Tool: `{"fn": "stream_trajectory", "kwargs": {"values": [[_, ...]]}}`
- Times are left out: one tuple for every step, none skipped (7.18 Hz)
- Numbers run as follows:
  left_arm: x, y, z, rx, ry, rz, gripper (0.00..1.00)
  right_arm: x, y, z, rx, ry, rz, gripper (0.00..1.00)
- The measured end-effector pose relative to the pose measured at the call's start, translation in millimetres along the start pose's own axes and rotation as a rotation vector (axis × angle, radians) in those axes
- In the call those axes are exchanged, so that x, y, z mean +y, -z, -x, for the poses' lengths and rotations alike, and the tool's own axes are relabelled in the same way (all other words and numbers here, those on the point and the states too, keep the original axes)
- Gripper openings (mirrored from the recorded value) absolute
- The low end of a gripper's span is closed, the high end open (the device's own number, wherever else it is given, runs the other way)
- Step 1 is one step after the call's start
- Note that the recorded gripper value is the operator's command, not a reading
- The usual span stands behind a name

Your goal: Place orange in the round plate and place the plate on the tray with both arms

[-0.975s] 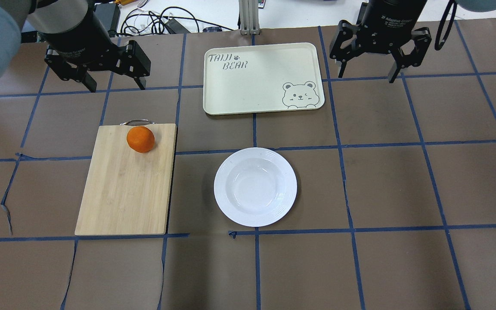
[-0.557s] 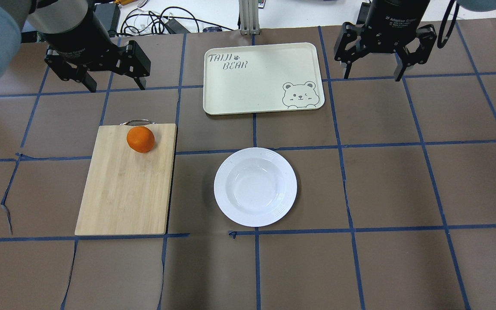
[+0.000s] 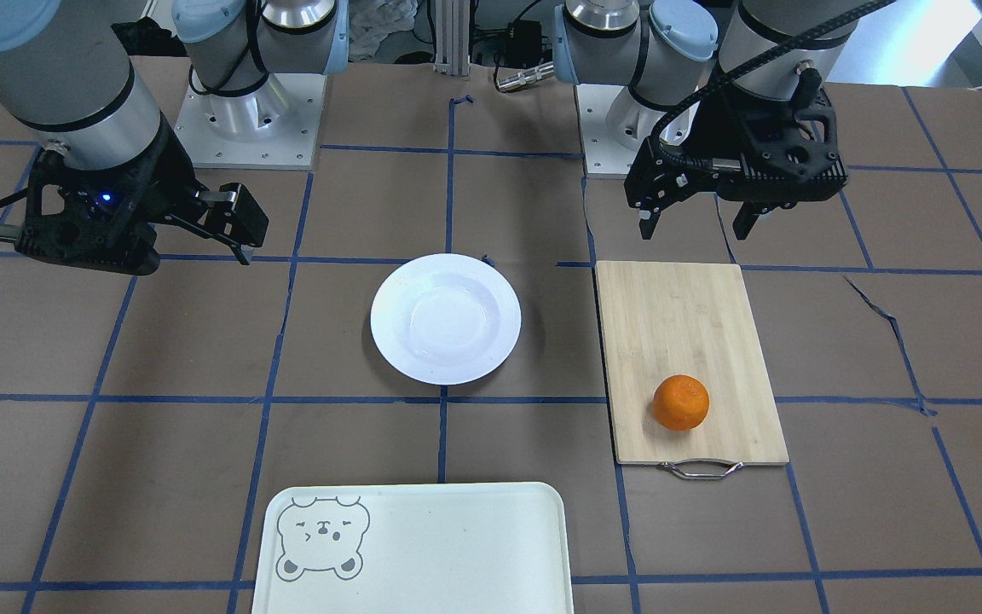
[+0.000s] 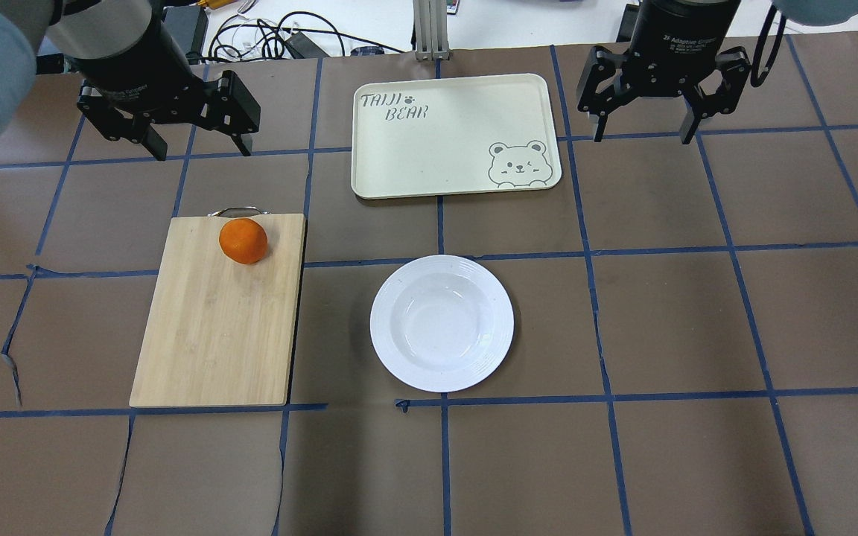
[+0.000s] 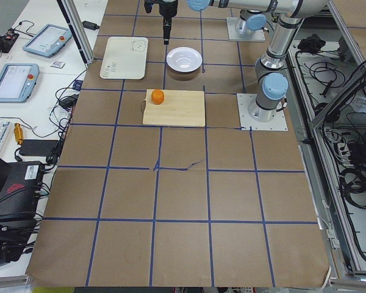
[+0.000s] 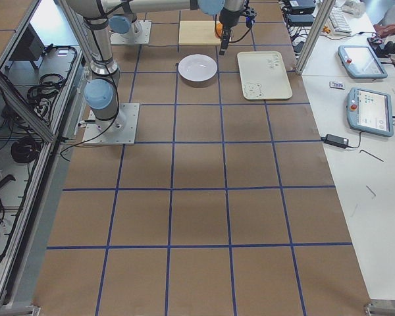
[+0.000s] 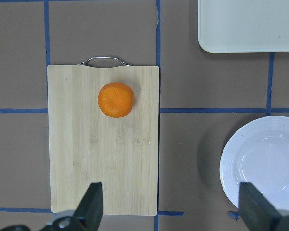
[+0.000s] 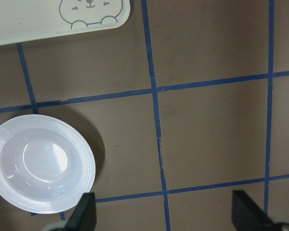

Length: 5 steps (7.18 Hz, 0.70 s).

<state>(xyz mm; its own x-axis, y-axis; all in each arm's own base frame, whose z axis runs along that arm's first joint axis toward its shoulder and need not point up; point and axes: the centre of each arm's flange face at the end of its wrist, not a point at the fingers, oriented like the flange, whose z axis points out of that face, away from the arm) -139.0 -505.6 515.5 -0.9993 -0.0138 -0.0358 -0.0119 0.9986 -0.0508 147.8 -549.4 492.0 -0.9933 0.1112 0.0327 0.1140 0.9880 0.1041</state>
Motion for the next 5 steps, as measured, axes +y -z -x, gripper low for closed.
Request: {"fn": "stream_trajectory", "kwargs": {"values": [[0.1, -0.1, 0.0, 0.0, 0.0, 0.0, 1.0, -0.3, -0.9, 0.4, 0.001, 0.001, 0.002, 1.0], [0.1, 0.0, 0.0, 0.0, 0.0, 0.0, 1.0, -0.7, -2.0, 0.8, 0.001, 0.001, 0.004, 1.0], [0.1, -0.2, 0.0, 0.0, 0.0, 0.0, 1.0, -1.4, -3.1, 1.0, 0.002, 0.002, 0.006, 1.0], [0.1, -0.5, 0.2, 0.0, 0.0, 0.001, 1.0, -1.7, -3.7, 1.1, 0.003, 0.002, 0.007, 1.0], [-0.1, -0.6, 1.1, 0.0, 0.002, 0.001, 1.0, -1.8, -4.2, 1.1, 0.003, 0.001, 0.008, 1.0]]}}
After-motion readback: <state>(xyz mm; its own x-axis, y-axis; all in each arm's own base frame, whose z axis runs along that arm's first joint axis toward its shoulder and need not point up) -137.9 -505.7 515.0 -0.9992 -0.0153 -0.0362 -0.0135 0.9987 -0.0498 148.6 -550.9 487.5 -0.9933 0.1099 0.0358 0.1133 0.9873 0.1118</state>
